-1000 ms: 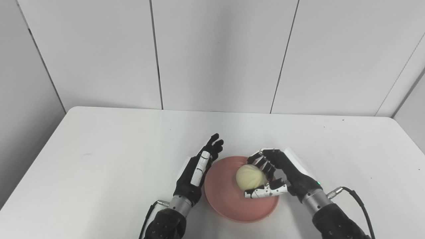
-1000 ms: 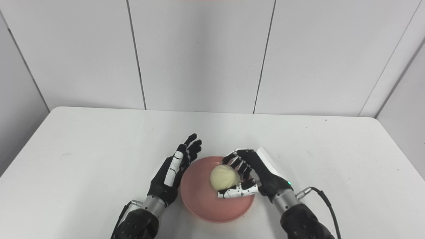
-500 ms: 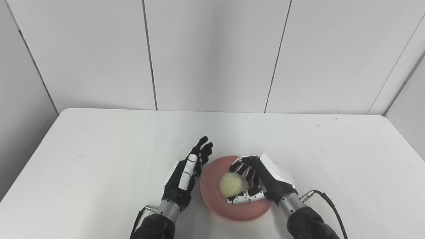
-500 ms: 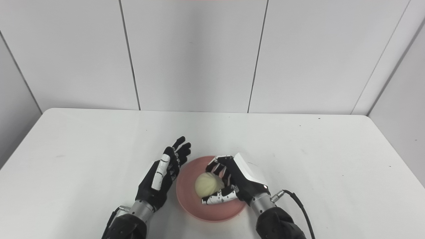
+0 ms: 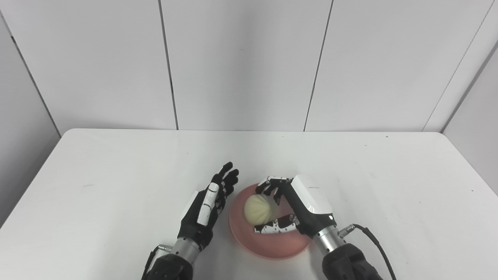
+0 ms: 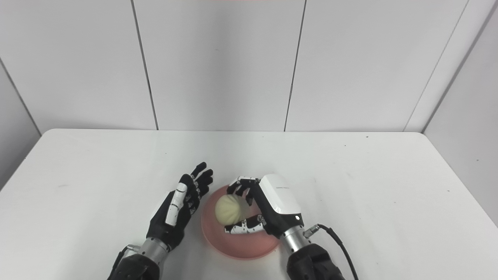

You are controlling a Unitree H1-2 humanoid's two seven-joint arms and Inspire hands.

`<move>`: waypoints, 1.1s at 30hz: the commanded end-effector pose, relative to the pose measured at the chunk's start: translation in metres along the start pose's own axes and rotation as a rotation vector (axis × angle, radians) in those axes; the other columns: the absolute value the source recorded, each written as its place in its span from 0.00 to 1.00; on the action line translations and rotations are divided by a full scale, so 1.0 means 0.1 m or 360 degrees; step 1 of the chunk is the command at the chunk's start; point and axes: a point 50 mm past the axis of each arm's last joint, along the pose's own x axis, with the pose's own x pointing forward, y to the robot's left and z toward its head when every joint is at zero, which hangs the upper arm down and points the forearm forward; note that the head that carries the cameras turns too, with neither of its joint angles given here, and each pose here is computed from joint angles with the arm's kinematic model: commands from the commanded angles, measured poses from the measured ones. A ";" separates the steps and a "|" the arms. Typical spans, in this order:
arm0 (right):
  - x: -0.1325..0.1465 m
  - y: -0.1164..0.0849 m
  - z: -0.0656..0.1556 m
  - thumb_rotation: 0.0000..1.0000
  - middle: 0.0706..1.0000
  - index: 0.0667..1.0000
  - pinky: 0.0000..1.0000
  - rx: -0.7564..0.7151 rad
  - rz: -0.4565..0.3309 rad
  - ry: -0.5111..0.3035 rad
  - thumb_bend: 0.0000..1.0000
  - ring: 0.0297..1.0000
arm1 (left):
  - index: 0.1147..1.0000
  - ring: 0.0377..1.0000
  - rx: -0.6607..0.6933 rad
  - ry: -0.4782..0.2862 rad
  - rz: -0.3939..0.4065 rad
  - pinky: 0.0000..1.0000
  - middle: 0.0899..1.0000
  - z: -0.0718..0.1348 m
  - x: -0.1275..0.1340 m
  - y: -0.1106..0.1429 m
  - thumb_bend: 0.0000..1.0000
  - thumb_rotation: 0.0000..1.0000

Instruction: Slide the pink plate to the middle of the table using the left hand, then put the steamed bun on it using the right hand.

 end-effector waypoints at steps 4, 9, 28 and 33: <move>0.06 -0.16 0.14 0.41 0.82 0.78 0.74 -0.0084 0.0036 -0.0099 0.62 0.81 | 0.92 0.95 0.0009 -0.0043 -0.0015 0.99 0.93 0.05 0.01 0.00 0.62 0.95; 0.03 -0.17 0.14 0.47 0.84 0.81 0.79 -0.0166 0.0140 -0.0014 0.64 0.84 | 0.93 0.96 0.0041 -0.0056 -0.0016 1.00 0.94 0.04 0.00 -0.01 0.60 0.99; -0.08 -0.27 0.00 0.55 0.93 0.90 0.80 0.0012 -0.0039 0.0129 0.63 0.91 | 0.94 0.99 0.0022 -0.0080 0.0006 1.00 0.98 0.06 -0.01 0.01 0.59 0.94; -0.14 -0.34 -0.10 0.65 0.95 0.95 0.84 0.0070 -0.0323 0.0056 0.60 0.93 | 0.98 1.00 0.0079 -0.0141 0.0078 1.00 1.00 0.05 -0.03 0.02 0.60 0.92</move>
